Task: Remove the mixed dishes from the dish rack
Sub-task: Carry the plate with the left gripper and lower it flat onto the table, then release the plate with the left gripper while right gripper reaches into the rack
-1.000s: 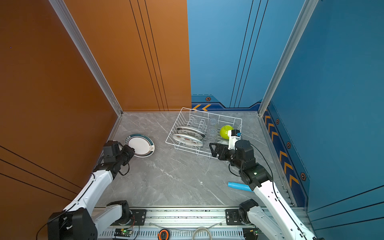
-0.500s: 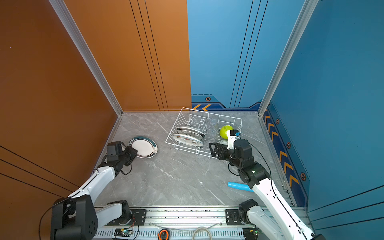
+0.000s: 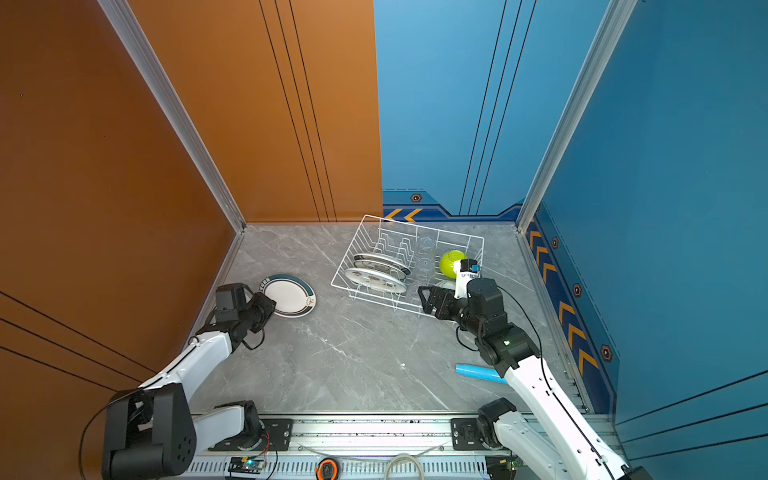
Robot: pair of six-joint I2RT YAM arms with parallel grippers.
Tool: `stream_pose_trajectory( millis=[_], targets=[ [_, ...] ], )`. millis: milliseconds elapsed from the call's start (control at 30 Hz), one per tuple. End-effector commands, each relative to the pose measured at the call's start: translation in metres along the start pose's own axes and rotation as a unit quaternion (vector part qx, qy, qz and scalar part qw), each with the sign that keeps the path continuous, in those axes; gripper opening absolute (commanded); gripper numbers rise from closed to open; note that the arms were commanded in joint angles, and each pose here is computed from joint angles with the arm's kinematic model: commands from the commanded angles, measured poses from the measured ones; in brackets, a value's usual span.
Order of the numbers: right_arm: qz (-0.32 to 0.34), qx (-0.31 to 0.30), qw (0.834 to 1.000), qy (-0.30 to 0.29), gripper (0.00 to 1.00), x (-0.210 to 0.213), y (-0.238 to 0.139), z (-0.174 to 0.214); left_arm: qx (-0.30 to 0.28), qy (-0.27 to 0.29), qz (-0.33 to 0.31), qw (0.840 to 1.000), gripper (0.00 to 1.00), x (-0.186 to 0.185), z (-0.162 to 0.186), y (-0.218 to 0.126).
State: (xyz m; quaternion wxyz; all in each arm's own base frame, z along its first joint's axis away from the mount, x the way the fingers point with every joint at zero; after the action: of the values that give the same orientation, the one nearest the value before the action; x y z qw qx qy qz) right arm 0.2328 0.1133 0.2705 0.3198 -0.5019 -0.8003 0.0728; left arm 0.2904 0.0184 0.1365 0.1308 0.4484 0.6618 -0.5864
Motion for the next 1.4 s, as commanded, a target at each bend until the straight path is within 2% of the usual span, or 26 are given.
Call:
stream_pose_trajectory(
  millis=[0, 133, 267, 300, 433, 567, 633, 700, 1000, 1167, 1367],
  targets=[
    [0.015, 0.018, 1.000, -0.007, 0.92, -0.006, 0.002, 0.008, 0.002, 0.000, 0.014, 1.000, 0.12, 0.000, 0.001, 0.000],
    [0.019, 0.022, 1.000, -0.005, 0.92, -0.007, 0.003, 0.010, 0.005, 0.004, 0.004, 1.000, 0.16, 0.005, 0.003, 0.000],
    [0.020, 0.024, 0.999, -0.004, 0.92, -0.008, 0.003, 0.011, 0.016, 0.004, -0.005, 1.000, 0.30, 0.010, 0.006, 0.001],
    [0.020, 0.024, 0.999, -0.004, 0.92, -0.008, 0.003, 0.011, 0.018, 0.003, -0.005, 1.000, 0.37, 0.010, 0.007, 0.001],
    [0.020, 0.026, 0.999, -0.005, 0.92, -0.008, 0.003, 0.012, 0.022, 0.010, -0.009, 1.000, 0.71, 0.012, 0.009, -0.001],
    [0.021, 0.030, 0.999, -0.006, 0.93, -0.009, 0.004, 0.012, 0.012, 0.019, -0.021, 1.000, 0.91, 0.015, 0.009, -0.006],
    [0.021, 0.030, 0.999, -0.006, 0.92, -0.009, 0.003, 0.013, 0.010, 0.022, -0.021, 1.000, 0.97, 0.016, 0.009, -0.008],
    [0.023, 0.033, 0.999, -0.006, 0.93, -0.010, 0.004, 0.014, 0.010, 0.024, -0.019, 0.999, 1.00, 0.015, 0.010, -0.009],
    [0.024, 0.059, 0.998, -0.022, 0.93, -0.002, 0.010, 0.013, 0.023, 0.047, -0.002, 0.999, 0.98, 0.008, 0.021, -0.014],
    [0.041, 0.076, 0.993, -0.076, 0.93, 0.013, 0.015, 0.014, 0.026, 0.073, 0.021, 0.997, 0.98, -0.002, 0.032, -0.026],
    [0.040, 0.118, 0.979, -0.164, 0.93, 0.044, 0.044, 0.014, 0.014, 0.132, 0.048, 0.990, 0.98, -0.019, 0.045, -0.049]
  ],
)
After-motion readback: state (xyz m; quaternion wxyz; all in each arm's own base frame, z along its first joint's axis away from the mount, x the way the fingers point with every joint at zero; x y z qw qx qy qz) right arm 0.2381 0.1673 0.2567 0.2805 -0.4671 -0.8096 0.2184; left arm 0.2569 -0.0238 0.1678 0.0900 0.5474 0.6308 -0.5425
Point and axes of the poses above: each gripper's point midway between its finger pads, its own y axis out along the fingers, its own x axis along the line the jaws close on, z = x × y, the point moved 6 cm from there along -y, back along the fingers, and after that the axes turned 8 degrees about -y, right-handed, at the moved point
